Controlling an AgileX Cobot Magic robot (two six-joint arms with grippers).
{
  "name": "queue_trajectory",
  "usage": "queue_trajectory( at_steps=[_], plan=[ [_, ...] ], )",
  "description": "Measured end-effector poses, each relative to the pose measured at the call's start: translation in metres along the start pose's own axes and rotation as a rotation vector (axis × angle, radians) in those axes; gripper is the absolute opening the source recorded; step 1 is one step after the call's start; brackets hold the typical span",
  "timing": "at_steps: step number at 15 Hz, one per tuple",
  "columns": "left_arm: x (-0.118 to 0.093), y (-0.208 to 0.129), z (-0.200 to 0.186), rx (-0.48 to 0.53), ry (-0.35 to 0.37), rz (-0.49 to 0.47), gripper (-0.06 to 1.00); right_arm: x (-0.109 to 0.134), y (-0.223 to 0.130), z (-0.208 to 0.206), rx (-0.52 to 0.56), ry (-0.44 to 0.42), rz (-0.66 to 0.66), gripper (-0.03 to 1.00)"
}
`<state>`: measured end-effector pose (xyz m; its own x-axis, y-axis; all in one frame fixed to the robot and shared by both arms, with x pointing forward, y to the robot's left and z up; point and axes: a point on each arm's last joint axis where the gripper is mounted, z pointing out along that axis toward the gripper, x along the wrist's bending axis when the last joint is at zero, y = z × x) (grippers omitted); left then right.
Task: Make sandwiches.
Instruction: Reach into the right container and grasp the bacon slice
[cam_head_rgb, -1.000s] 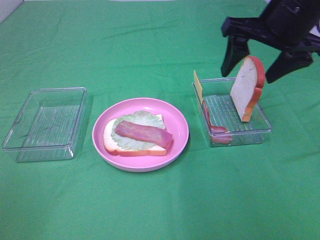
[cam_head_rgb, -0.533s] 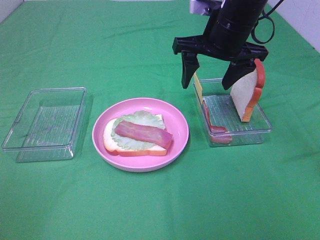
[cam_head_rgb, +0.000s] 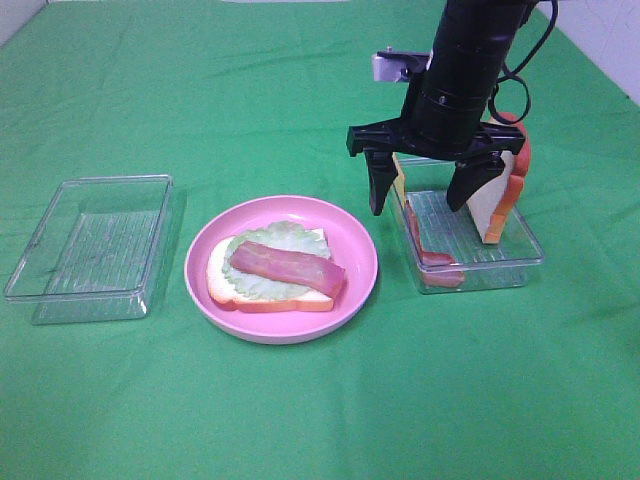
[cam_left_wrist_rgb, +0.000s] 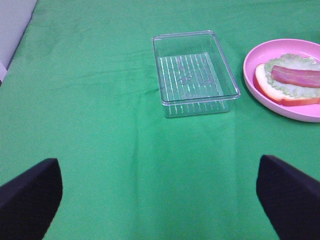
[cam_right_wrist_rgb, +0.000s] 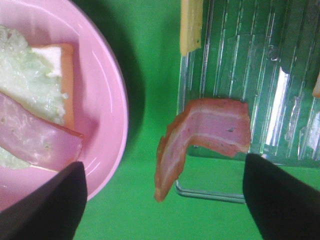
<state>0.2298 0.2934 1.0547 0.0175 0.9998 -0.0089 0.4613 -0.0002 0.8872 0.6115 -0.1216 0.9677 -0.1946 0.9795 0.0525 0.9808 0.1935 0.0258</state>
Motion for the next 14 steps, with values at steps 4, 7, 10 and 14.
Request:
queue_trajectory(
  at_steps=[4,7,10,14],
  plan=[
    [0.0,0.0,0.0,0.0,0.0,0.0,0.99,0.0,0.003,0.019,0.03,-0.008,0.002,0.82],
    [0.0,0.0,0.0,-0.001,0.0,0.0,0.99,0.0,0.006,0.033,0.05,-0.013,0.003,0.81],
    [0.0,0.0,0.0,-0.001,0.0,0.0,0.99,0.0,0.006,0.033,0.05,-0.013,0.003,0.73],
    [0.0,0.0,0.0,-0.001,0.0,0.0,0.99,0.0,0.006,0.033,0.05,-0.013,0.003,0.61]
  ],
)
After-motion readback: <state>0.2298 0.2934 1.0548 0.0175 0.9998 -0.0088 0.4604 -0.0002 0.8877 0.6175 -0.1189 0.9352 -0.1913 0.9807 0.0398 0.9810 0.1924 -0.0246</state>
